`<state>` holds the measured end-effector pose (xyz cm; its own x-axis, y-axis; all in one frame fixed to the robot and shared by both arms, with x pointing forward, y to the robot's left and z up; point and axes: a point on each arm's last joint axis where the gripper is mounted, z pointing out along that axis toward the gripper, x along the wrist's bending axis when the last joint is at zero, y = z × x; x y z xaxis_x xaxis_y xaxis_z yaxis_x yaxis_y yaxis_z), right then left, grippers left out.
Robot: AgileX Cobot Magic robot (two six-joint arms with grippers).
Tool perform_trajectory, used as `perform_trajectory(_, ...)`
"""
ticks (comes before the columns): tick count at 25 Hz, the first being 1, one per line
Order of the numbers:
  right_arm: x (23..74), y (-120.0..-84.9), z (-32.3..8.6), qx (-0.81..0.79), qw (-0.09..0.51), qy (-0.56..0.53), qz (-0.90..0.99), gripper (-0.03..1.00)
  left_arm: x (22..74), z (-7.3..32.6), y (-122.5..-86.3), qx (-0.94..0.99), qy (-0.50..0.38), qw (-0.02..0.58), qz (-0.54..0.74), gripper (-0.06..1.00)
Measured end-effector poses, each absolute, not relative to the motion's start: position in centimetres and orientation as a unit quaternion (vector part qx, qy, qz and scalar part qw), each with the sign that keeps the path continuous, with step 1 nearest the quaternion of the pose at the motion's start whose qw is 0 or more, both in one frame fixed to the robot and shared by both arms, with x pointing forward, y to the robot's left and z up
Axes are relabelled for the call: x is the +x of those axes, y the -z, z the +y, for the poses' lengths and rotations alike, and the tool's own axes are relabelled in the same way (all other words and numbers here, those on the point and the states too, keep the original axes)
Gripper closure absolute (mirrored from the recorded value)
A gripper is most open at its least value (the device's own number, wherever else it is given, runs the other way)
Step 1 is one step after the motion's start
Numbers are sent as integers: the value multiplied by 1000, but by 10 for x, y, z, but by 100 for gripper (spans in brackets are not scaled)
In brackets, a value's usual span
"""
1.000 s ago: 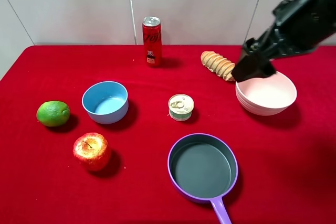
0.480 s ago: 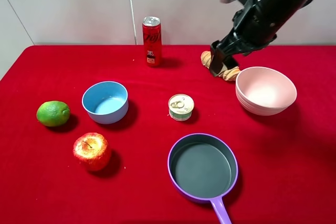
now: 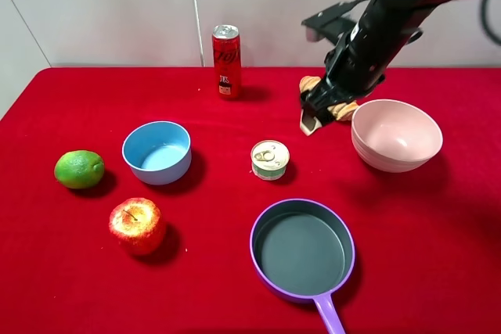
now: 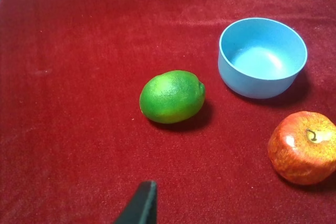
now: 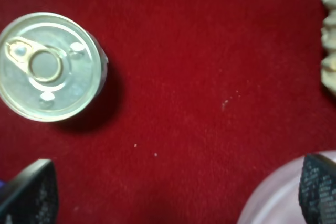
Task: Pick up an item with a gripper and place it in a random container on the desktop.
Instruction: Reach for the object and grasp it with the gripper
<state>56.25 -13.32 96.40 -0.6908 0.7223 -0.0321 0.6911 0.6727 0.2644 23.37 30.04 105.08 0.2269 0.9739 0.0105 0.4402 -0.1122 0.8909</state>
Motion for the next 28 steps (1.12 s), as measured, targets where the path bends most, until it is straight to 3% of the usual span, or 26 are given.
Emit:
perform_trajectory(8,566,-935,-112,366,65,-116,921,27,234,300,-1051,670,-328,406,528,-4)
perform_trajectory(17,554,-931,-84,336,57,-129,931,27,234,300,-1051,670,-328,406,528,-4)
perform_trajectory(28,554,-895,-73,347,33,-120,930,27,234,300,-1051,670,-328,406,528,-4)
